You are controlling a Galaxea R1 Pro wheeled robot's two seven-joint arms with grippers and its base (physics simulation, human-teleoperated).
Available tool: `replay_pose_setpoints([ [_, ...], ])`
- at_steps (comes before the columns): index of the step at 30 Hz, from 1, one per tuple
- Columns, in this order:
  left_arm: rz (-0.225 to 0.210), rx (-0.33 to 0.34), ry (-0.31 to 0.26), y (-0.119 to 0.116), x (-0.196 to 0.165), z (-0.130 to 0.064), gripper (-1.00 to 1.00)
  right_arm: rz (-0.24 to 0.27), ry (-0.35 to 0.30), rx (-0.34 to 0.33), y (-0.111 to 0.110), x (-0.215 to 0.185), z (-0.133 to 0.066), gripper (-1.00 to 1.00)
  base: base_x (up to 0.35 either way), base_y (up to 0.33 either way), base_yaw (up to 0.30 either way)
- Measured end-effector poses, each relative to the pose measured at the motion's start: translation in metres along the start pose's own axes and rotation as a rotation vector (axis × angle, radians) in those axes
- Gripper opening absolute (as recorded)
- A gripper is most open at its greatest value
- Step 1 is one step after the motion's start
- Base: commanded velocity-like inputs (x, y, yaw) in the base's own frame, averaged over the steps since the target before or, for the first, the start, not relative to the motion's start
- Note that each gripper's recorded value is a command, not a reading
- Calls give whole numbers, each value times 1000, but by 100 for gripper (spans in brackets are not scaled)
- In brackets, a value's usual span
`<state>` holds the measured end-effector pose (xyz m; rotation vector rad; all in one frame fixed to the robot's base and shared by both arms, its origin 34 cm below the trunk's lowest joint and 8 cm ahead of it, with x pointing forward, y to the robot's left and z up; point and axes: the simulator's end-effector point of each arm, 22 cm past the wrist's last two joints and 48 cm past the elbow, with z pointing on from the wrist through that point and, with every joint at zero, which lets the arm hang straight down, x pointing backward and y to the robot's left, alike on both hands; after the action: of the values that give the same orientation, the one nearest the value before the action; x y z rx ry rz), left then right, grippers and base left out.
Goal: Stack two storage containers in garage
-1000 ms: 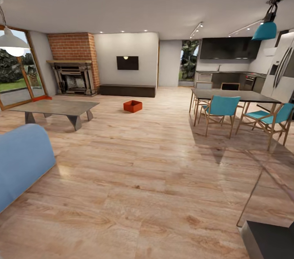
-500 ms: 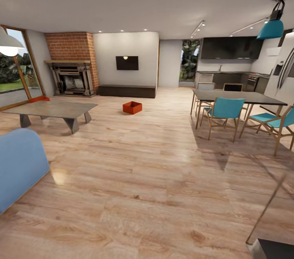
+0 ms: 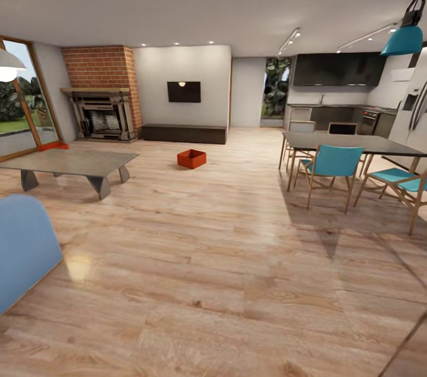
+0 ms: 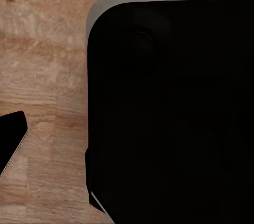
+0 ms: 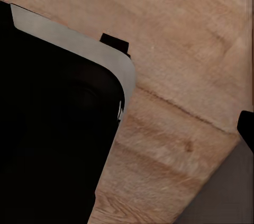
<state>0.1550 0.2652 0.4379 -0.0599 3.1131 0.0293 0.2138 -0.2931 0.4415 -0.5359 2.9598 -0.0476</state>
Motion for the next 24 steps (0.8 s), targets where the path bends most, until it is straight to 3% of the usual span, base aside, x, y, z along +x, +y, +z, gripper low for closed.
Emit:
replay_pose_setpoints([
  [24,0,0,0,0,0,0,100,-1,1,0,0,0,0,100,322,0,0],
])
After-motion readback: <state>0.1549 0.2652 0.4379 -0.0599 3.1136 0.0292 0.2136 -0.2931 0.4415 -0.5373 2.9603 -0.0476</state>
